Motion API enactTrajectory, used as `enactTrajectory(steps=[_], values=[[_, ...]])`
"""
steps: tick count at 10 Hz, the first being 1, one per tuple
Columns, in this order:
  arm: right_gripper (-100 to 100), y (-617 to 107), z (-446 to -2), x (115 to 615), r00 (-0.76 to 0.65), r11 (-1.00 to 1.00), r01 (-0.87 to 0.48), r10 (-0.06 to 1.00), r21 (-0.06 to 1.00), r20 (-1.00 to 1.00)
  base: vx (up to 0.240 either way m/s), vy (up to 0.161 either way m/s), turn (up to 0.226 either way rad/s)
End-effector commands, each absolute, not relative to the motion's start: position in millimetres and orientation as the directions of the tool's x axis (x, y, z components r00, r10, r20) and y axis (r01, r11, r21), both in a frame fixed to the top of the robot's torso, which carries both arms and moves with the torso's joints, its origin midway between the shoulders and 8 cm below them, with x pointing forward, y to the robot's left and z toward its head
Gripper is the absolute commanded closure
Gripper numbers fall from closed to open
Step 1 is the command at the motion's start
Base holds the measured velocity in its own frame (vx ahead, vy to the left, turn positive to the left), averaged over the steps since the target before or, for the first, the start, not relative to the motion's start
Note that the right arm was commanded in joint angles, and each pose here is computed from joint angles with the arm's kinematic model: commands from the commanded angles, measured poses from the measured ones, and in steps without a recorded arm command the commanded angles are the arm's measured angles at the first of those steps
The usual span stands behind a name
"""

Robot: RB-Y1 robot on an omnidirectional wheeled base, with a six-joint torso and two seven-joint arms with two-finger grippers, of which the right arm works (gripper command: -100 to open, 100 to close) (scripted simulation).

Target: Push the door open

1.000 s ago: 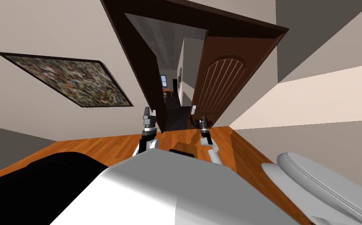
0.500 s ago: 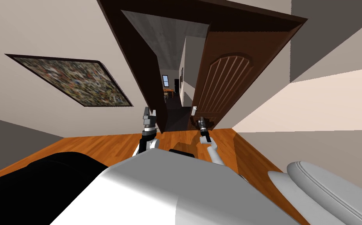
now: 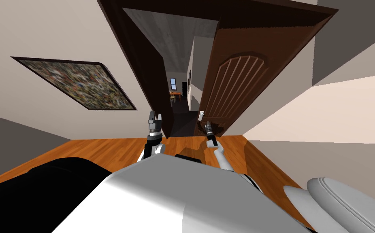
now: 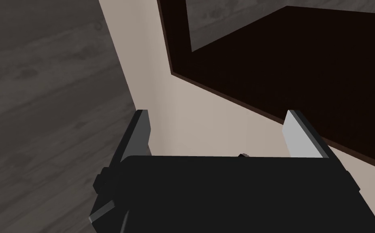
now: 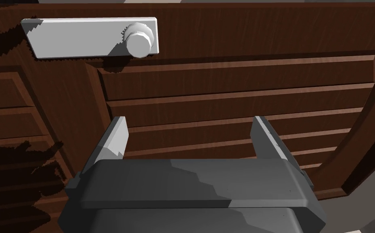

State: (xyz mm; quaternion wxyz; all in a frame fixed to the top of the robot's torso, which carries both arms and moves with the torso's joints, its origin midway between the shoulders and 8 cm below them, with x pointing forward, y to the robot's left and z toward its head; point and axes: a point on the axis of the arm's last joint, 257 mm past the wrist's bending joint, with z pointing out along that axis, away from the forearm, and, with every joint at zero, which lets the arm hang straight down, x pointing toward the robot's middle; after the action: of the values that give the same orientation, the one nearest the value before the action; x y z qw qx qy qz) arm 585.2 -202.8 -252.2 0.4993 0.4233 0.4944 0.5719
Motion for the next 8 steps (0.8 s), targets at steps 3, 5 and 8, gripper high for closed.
enactTrajectory(steps=[3, 5, 8], values=[[-100, -200.7, -265.4, 594.9, -0.147, -0.011, -0.11, 0.989, 0.994, -0.006, 0.065, -0.06, 0.061], [-100, -200.2, -272.0, 599.8, -0.149, -0.009, -0.088, 0.989, 0.996, -0.004, 0.067, -0.056, 0.051], [-100, -199.8, -282.2, 607.1, -0.15, -0.006, -0.052, 0.989, 0.999, -0.002, 0.073, -0.058, 0.058]])
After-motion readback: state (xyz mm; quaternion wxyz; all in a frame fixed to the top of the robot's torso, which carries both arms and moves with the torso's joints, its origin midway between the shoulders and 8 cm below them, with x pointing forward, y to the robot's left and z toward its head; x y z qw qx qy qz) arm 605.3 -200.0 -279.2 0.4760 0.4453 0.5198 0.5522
